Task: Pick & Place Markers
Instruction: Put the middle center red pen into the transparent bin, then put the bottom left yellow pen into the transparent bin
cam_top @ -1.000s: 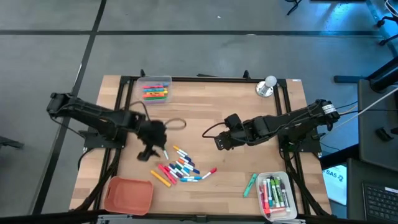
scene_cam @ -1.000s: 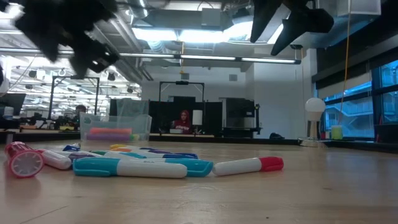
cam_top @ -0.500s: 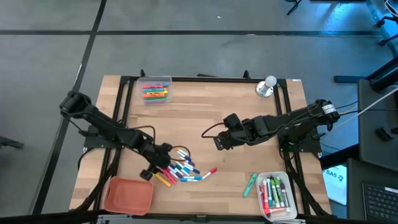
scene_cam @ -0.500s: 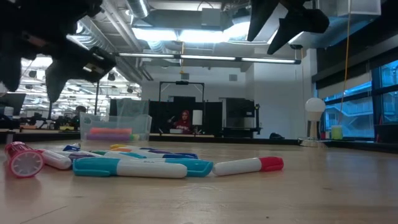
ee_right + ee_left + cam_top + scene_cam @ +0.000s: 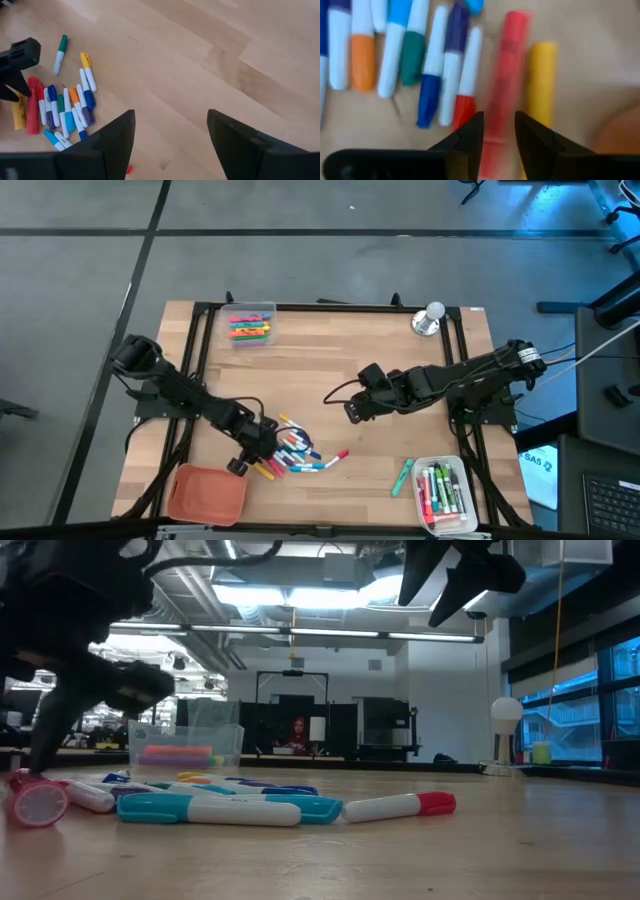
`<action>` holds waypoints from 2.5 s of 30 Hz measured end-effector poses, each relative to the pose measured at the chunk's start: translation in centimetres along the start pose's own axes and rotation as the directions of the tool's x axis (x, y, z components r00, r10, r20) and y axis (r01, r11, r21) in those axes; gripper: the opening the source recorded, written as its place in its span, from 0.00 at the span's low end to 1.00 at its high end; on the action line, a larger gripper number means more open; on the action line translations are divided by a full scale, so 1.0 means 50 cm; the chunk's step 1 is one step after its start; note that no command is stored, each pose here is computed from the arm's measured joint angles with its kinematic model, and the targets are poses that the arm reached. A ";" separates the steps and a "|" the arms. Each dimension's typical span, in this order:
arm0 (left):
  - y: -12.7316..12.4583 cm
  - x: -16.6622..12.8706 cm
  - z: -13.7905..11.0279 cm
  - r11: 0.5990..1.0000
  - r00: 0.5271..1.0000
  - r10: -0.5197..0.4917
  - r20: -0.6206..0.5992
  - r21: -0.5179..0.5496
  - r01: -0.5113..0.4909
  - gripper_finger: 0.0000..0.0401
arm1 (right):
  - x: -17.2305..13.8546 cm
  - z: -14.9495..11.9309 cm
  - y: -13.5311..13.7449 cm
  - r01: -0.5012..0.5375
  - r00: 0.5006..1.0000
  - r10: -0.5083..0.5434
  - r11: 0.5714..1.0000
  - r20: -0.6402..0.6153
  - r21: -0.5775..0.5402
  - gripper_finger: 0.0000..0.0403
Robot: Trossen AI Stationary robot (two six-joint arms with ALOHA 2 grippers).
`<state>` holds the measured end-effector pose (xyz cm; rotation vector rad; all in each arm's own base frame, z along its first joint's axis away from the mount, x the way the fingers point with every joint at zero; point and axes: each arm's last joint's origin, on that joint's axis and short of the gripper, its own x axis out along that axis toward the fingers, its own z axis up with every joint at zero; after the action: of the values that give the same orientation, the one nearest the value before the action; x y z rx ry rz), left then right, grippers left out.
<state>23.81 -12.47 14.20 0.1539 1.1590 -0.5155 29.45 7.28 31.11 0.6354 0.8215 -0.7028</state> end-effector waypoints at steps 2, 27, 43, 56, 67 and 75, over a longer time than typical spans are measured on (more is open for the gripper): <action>0.002 0.017 -0.010 0.999 0.998 0.047 -0.046 -0.002 -0.048 0.26 | 0.000 0.000 0.000 0.000 1.000 0.000 1.000 0.000 -0.022 0.61; 0.051 -0.088 -0.033 0.961 0.943 0.276 -0.185 0.056 -0.270 0.18 | 0.019 0.038 -0.020 0.040 0.999 -0.039 0.994 0.018 -0.101 0.61; 0.223 -0.243 -0.127 0.856 0.834 0.471 -0.288 -0.076 -0.511 0.18 | 0.020 0.041 -0.022 0.044 0.999 -0.042 0.995 0.021 -0.084 0.61; 0.364 -0.364 -0.273 0.577 0.647 0.624 -0.439 -0.299 -0.760 0.20 | 0.020 0.041 -0.022 0.044 0.999 -0.043 0.998 0.020 -0.048 0.61; 0.415 -0.353 -0.317 0.597 0.713 0.564 -0.416 -0.391 -0.700 0.33 | 0.020 0.040 -0.020 0.038 0.999 -0.038 0.999 0.021 -0.002 0.61; 0.365 -0.371 -0.248 0.639 0.812 0.514 -0.277 -0.507 -0.578 0.35 | 0.020 0.040 -0.020 0.036 0.999 -0.036 0.999 0.022 -0.014 0.61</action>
<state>16.40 13.84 23.30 0.0032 1.2528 0.4097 30.03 4.90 31.15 0.6004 0.8186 -0.7352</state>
